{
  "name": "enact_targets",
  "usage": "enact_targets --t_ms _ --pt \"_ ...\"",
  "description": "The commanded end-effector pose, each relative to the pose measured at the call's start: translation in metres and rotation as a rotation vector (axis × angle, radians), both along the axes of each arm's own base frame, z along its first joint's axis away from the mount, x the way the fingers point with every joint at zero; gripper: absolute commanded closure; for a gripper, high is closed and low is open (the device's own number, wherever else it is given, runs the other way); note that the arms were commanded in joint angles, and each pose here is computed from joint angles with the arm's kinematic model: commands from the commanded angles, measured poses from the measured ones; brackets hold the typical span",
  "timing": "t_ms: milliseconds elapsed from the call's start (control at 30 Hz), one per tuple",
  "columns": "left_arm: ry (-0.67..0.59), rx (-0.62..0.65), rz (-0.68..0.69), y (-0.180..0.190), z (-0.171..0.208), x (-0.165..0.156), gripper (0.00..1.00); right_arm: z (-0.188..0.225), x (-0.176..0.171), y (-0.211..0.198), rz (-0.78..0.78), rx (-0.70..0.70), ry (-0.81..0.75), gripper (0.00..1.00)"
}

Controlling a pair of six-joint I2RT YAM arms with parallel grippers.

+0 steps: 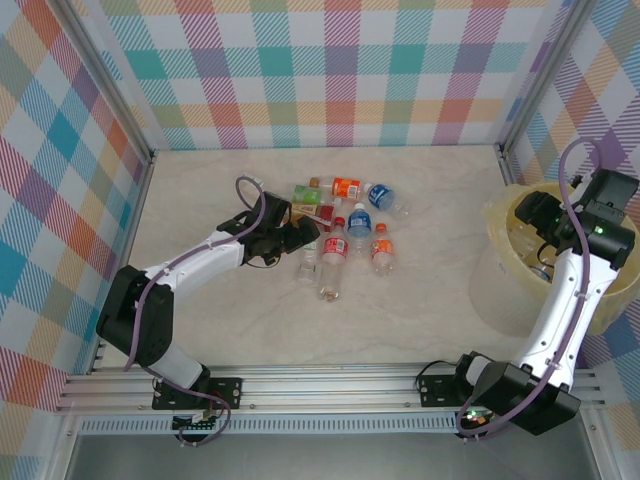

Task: Put the plastic bottles in the bin

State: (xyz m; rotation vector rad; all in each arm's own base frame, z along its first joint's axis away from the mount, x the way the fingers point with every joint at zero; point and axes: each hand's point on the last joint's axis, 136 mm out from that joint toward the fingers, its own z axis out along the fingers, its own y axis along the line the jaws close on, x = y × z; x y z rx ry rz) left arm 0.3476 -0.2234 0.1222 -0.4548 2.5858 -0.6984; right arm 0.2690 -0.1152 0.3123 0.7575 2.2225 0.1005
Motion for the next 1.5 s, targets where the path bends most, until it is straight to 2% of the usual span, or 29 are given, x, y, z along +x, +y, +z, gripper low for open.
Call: enact_targets --t_ms 0,167,300,467,733,1033,1200,1467 --pt "-0.004 -0.005 -0.029 -0.001 -0.005 0.002 0.00 0.019 -0.004 -0.003 -0.039 -0.032 -0.071 0.26" --pt "-0.021 0.019 -0.097 -0.005 -0.007 -0.001 0.00 0.045 -0.014 0.000 -0.061 -0.086 -0.164 0.17" --pt "-0.036 0.080 -0.169 -0.007 -0.011 -0.008 0.00 0.071 -0.015 0.022 0.030 -0.079 -0.287 0.12" --pt "-0.040 0.186 -0.191 -0.002 -0.021 -0.013 0.00 0.097 -0.008 0.067 0.207 0.045 -0.441 0.00" --pt "-0.045 0.346 -0.290 -0.015 -0.043 -0.025 0.02 0.127 -0.006 0.124 0.439 0.210 -0.604 0.00" --pt "-0.035 0.362 -0.355 -0.024 -0.067 -0.033 0.20 0.111 0.003 0.166 0.576 0.230 -0.533 0.00" --pt "-0.032 0.374 -0.376 -0.023 -0.078 -0.035 0.36 0.098 0.018 0.183 0.612 0.206 -0.481 0.00" --pt "-0.024 0.425 -0.405 -0.024 -0.093 -0.037 0.41 0.069 0.038 0.236 0.719 0.184 -0.386 0.00"
